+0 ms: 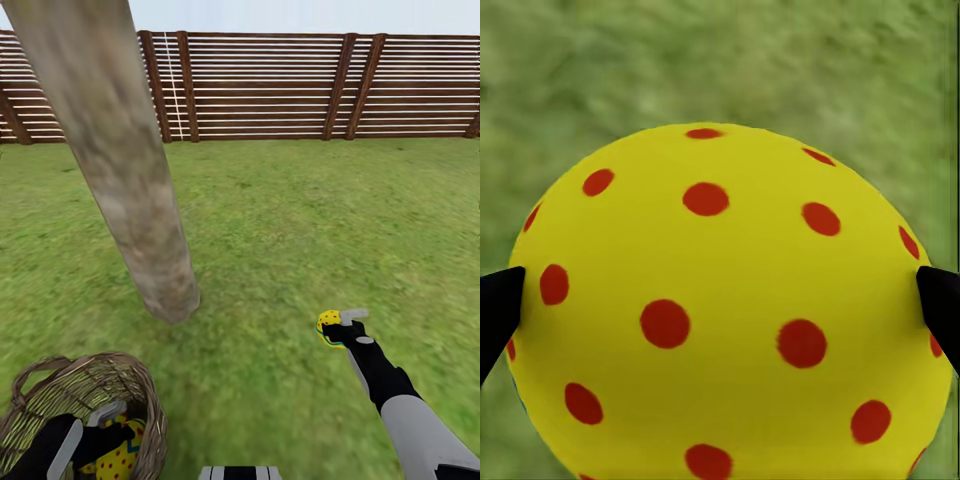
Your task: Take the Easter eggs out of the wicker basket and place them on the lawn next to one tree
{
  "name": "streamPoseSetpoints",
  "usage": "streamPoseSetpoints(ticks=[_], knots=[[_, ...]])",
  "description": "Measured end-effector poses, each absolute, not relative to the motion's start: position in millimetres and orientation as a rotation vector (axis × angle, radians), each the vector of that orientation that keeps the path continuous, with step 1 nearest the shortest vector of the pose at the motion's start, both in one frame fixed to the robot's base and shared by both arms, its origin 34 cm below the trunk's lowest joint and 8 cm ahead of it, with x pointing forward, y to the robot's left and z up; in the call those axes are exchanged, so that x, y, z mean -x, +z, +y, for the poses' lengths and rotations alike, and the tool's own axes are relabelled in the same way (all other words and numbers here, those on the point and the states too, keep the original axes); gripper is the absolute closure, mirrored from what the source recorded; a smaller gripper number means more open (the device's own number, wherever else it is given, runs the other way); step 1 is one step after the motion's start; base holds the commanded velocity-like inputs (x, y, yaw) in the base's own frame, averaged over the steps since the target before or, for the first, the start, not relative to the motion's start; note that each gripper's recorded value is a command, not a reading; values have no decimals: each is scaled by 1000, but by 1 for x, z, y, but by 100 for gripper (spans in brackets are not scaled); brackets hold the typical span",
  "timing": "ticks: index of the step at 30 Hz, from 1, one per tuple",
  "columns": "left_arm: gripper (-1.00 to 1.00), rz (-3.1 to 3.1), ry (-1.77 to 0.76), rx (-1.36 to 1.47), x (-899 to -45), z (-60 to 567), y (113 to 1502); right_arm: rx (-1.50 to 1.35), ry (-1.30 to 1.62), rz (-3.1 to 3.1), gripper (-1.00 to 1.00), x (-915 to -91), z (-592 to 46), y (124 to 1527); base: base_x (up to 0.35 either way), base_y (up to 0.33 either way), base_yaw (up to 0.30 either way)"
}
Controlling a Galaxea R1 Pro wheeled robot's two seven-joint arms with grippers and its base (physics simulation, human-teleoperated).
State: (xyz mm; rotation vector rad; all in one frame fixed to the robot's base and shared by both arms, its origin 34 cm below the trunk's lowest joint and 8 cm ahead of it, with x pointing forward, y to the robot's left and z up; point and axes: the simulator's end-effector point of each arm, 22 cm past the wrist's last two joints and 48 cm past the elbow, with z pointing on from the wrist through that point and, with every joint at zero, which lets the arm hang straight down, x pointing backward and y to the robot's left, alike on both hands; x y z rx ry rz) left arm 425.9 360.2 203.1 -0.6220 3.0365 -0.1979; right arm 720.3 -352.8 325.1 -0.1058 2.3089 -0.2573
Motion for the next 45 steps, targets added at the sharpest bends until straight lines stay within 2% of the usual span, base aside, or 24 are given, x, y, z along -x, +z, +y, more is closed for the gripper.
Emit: streamPoseSetpoints(ticks=[45], knots=[[100, 2869, -243, 572, -471, 359, 274, 84, -238, 2153, 100, -737, -341, 438, -16, 9, 14]])
